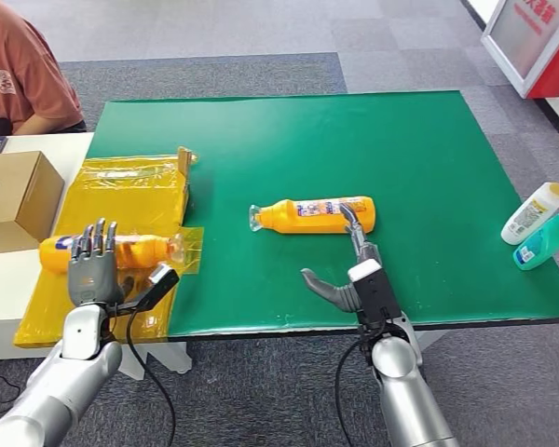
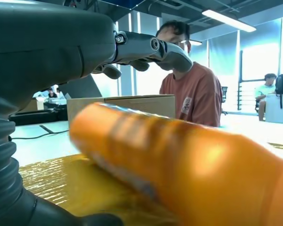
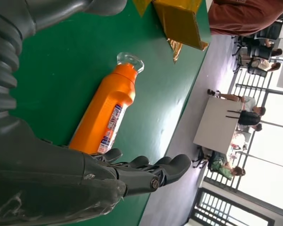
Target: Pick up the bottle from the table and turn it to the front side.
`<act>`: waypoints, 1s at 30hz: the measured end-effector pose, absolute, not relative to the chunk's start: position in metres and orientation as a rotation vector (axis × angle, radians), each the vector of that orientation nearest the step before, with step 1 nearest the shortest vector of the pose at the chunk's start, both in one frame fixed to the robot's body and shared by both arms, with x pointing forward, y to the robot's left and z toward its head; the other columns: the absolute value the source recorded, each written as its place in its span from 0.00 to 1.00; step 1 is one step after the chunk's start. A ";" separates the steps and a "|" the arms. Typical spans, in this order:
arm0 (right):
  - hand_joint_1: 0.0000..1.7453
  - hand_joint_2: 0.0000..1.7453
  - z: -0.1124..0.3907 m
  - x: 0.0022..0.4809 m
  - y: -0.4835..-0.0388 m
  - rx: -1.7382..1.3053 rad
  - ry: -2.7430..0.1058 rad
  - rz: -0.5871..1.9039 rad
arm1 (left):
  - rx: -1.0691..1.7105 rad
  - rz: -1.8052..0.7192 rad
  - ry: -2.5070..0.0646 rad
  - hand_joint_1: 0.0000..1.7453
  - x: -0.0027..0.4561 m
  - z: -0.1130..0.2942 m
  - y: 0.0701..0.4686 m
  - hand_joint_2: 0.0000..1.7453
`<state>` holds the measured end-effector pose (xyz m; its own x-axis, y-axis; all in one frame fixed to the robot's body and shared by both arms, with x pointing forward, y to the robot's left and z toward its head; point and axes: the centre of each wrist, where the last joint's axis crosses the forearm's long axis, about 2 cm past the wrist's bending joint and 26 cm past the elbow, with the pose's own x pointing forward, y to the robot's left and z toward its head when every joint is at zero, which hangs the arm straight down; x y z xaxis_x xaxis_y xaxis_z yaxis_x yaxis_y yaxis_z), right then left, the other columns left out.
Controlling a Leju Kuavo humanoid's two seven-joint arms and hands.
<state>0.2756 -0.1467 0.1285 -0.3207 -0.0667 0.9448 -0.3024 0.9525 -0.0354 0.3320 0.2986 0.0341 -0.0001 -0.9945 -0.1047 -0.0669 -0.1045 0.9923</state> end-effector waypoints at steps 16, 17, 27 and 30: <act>0.00 1.00 0.129 0.276 -0.148 0.256 -1.896 0.238 | 1.304 -1.234 -1.232 0.00 0.333 0.035 0.301 1.00; 0.00 1.00 0.129 0.276 -0.149 0.254 -1.896 0.236 | 1.301 -1.232 -1.234 0.00 0.333 0.035 0.300 1.00; 0.00 1.00 0.131 0.276 -0.151 0.244 -1.908 0.230 | 1.273 -1.188 -1.249 0.00 0.334 0.036 0.299 1.00; 0.00 1.00 0.131 0.276 -0.151 0.242 -1.909 0.230 | 1.260 -1.169 -1.258 0.00 0.334 0.036 0.298 1.00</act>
<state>0.2758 -0.1509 0.1313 -0.3376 -0.0564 0.9396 -0.2779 0.9597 -0.0422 0.3338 0.2980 0.0359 0.0049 -1.0000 0.0040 -0.0694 0.0037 0.9976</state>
